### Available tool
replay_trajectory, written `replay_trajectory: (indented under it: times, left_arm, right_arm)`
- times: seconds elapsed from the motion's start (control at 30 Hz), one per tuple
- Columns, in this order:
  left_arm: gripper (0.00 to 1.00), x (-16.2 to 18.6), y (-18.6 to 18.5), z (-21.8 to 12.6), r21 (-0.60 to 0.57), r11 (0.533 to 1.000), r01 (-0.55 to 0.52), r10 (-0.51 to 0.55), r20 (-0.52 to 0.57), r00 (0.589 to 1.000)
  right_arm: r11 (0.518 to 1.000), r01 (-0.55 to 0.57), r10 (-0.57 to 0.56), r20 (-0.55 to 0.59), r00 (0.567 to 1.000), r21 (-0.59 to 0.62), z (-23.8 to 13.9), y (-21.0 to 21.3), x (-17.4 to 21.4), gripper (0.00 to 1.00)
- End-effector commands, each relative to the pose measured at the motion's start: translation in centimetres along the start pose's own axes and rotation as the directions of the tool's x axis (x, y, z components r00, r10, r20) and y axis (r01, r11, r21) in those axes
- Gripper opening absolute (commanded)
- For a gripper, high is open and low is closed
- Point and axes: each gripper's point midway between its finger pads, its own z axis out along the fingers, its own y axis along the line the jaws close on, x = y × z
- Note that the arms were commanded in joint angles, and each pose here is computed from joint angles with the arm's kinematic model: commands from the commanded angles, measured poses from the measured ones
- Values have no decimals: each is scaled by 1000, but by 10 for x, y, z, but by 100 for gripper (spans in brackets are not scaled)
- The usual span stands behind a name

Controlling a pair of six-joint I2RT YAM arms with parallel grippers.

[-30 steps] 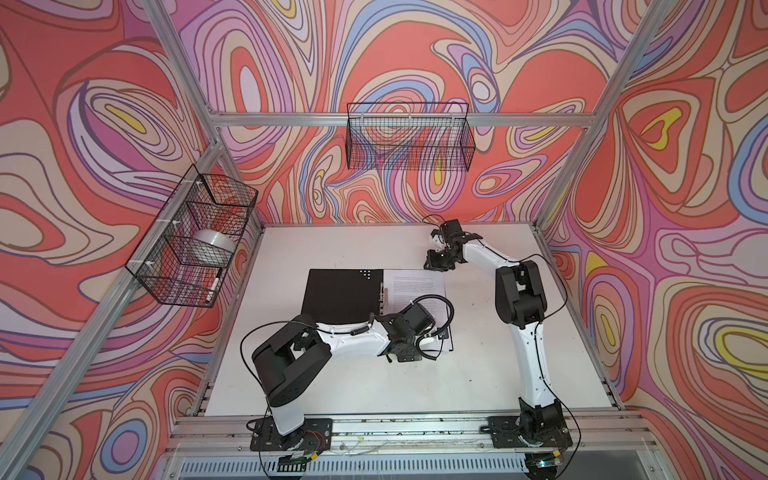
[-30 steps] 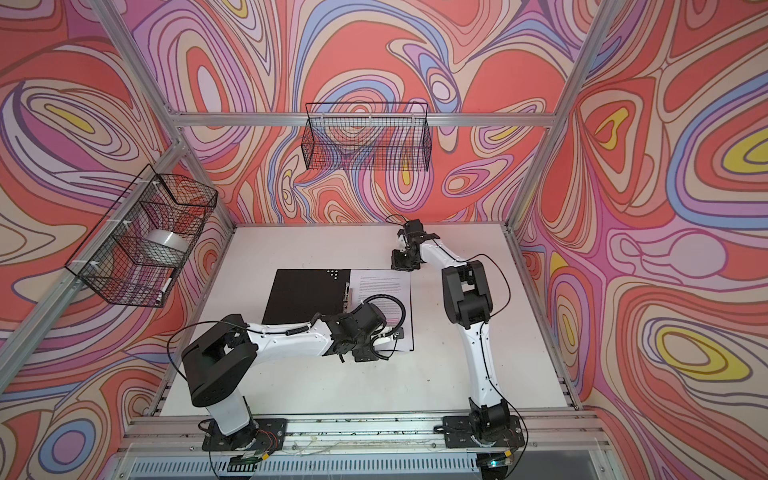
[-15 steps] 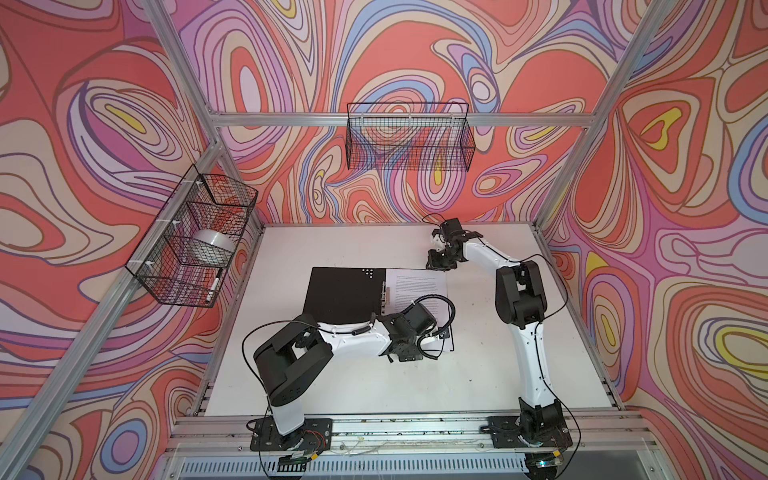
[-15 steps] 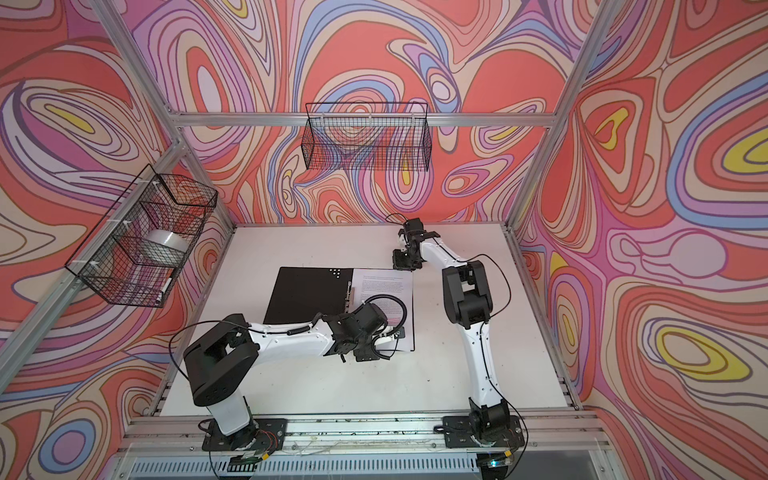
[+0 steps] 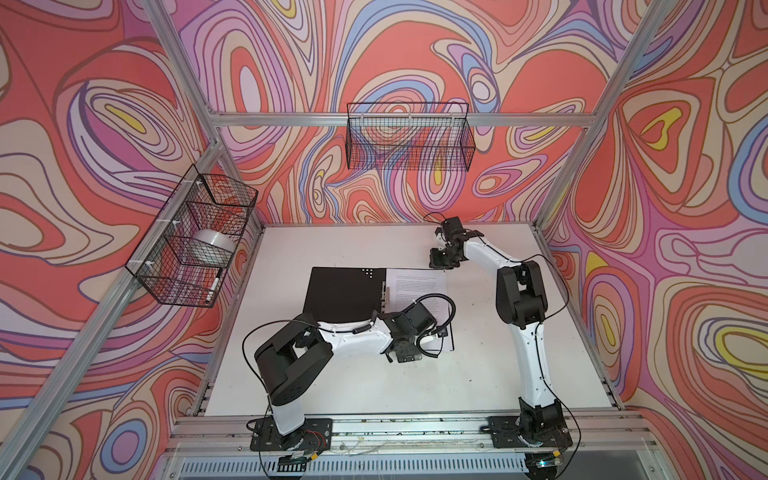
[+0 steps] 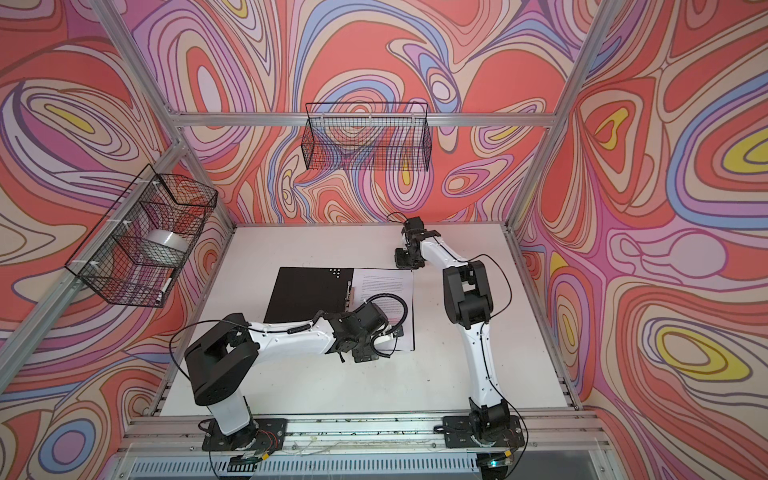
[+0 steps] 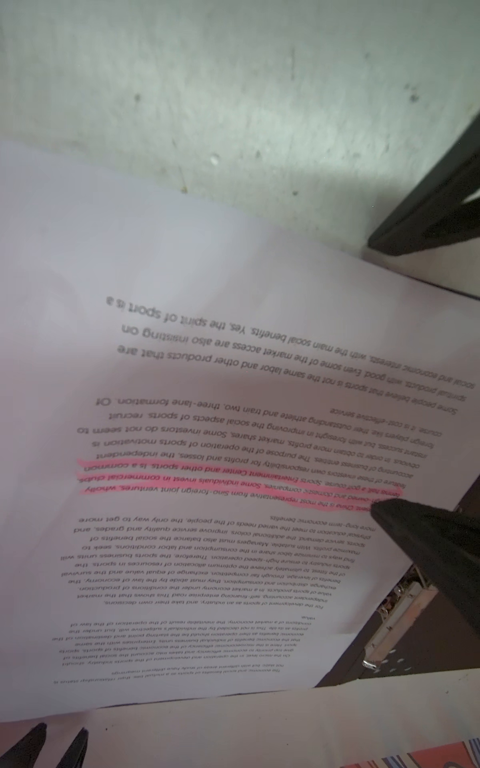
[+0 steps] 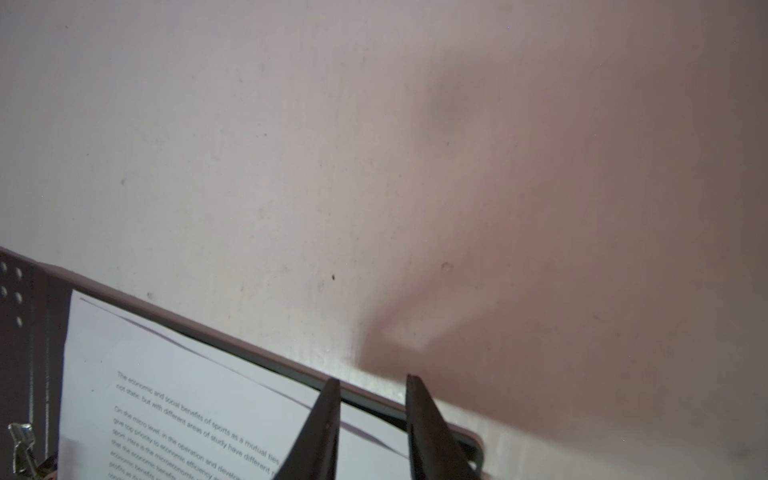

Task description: Put the files into the folder

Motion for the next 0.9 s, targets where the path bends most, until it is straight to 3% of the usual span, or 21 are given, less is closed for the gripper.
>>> replay_trajectory:
  times: [0.0, 0.27, 0.53, 0.63, 0.7, 0.87]
  left_arm:
    - [93, 16, -11, -14, 68, 997, 24, -19, -75, 997]
    - [93, 2, -2, -63, 78, 989, 129, -127, -33, 991]
    - [94, 12, 33, -91, -31, 954, 297, -297, 9, 955]
    - [95, 28, 57, -91, -46, 905, 423, -423, 10, 906]
    - [95, 40, 76, -90, -53, 850, 524, -524, 4, 851]
    - [95, 66, 122, -83, -56, 681, 730, -732, -8, 681]
  right_arm:
    - [1000, -16, 14, 149, 989, 12, -54, 8, -31, 28]
    - [996, -77, 84, 184, 979, -44, -121, 20, 6, 24]
    - [986, -95, 101, 42, 994, -137, -161, 47, 119, 18]
    - [979, -90, 86, -32, 996, -180, -171, 65, 163, 16]
    - [972, -106, 95, -60, 994, -209, -178, 75, 186, 15]
    - [939, -185, 155, -123, 980, -288, -187, 87, 228, 13]
